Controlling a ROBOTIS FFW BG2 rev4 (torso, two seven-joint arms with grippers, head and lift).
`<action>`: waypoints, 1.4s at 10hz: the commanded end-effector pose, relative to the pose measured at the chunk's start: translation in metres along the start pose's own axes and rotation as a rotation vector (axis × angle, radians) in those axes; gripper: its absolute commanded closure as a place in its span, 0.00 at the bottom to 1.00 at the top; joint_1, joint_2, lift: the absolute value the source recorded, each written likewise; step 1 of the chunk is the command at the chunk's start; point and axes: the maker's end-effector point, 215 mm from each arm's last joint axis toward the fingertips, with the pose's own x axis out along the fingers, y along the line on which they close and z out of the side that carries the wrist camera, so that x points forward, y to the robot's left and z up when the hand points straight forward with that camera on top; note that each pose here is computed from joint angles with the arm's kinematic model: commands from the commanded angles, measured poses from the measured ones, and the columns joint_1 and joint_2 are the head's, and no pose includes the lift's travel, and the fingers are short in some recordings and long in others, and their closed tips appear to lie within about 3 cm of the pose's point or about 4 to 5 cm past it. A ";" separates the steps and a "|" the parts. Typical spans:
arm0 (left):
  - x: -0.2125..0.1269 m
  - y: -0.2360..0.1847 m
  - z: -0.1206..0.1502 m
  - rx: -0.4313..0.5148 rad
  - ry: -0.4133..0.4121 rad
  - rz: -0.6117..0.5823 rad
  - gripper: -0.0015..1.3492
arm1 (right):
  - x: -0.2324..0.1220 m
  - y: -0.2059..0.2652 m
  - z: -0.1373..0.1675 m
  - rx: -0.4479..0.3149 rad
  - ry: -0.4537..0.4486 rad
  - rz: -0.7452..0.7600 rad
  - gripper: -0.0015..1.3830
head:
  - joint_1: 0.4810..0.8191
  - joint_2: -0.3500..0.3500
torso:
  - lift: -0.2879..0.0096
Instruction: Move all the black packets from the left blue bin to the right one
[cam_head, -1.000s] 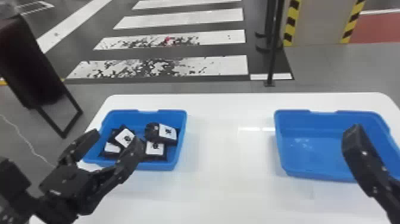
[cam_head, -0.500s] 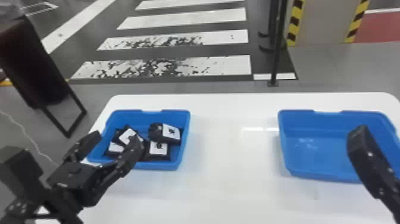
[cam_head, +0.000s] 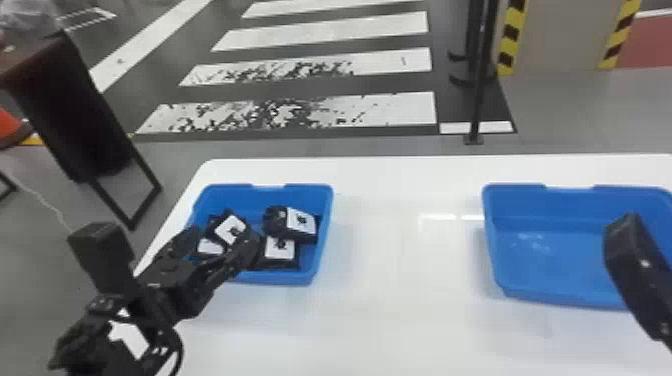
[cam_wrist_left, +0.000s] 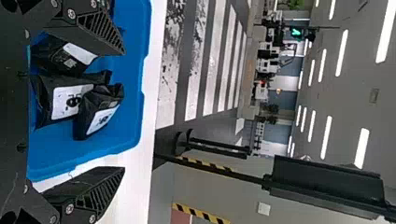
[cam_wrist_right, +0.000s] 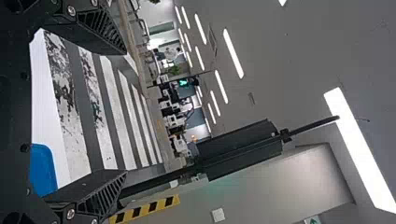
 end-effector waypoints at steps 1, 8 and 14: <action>0.022 0.011 -0.014 -0.018 0.035 0.008 0.12 | 0.000 0.000 0.000 0.001 0.001 0.000 0.09 | 0.63 0.83 | 0.50; 0.129 0.021 -0.067 -0.093 0.211 -0.015 0.13 | -0.001 -0.001 -0.005 0.009 0.010 -0.001 0.09 | 0.63 0.83 | 0.50; 0.181 0.007 -0.087 -0.097 0.309 -0.063 0.17 | 0.000 -0.002 -0.006 0.013 0.010 -0.001 0.09 | 0.63 0.76 | 0.50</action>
